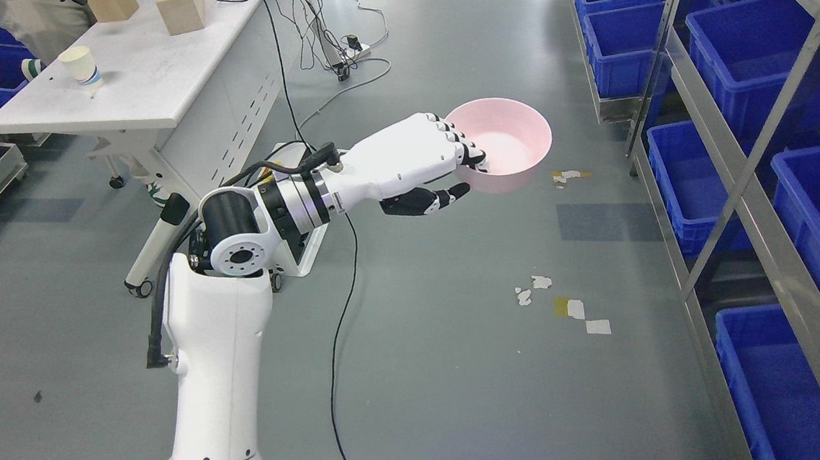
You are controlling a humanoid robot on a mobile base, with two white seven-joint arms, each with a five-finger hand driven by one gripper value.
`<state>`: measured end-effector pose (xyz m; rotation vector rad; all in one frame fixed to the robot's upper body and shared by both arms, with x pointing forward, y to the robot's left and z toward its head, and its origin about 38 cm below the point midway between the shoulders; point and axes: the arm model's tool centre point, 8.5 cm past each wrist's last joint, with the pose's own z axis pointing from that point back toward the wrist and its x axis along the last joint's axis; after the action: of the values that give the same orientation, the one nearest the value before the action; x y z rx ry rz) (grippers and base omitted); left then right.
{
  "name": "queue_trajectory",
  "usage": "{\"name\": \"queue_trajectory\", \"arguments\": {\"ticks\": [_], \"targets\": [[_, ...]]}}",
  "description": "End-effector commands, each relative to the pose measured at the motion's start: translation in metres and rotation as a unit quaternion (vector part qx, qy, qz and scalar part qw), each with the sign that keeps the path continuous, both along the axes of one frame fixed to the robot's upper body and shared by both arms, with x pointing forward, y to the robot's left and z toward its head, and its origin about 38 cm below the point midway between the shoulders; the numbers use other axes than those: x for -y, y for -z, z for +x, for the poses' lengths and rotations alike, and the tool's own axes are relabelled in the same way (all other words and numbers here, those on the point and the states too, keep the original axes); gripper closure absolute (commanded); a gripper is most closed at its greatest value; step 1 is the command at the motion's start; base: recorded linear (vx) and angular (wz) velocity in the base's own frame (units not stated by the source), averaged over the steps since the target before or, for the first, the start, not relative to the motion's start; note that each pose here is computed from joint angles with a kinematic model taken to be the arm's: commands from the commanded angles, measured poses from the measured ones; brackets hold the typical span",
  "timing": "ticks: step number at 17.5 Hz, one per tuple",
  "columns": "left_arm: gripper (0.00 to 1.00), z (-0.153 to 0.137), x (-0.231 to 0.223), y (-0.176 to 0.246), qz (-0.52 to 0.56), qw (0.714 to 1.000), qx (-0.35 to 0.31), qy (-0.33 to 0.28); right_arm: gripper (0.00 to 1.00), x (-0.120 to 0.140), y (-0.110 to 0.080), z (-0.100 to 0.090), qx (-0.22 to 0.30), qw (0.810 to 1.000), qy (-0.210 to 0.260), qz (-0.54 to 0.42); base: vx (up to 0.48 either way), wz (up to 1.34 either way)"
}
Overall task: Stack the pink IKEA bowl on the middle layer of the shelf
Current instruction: 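Hold the pink bowl in the left hand while the robot drives to the rack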
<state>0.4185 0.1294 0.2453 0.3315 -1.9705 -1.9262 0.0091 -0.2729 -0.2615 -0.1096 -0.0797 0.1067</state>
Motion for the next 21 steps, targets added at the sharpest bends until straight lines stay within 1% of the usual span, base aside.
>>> {"name": "queue_trajectory", "arguments": {"ticks": [1,16,21], "targets": [[0.99,0.0005,-0.0064,-0.0002,0.006,1.0,0.002,-0.005,0.0,0.0109,-0.0008,-0.0088,-0.003,1.0,0.0,-0.008,0.344,-0.01],[0.99,0.0006,-0.0068,-0.0003,0.006,1.0,0.002,-0.006,0.0,0.0109,-0.0008,-0.0088,-0.003,1.0,0.0,-0.008,0.382,0.04],[0.99,0.0008,-0.0069,-0.0001,0.005,1.0,0.002,-0.006,0.0,0.0109,-0.0008,-0.0088,-0.003,1.0,0.0,-0.008,0.314,0.06]]}}
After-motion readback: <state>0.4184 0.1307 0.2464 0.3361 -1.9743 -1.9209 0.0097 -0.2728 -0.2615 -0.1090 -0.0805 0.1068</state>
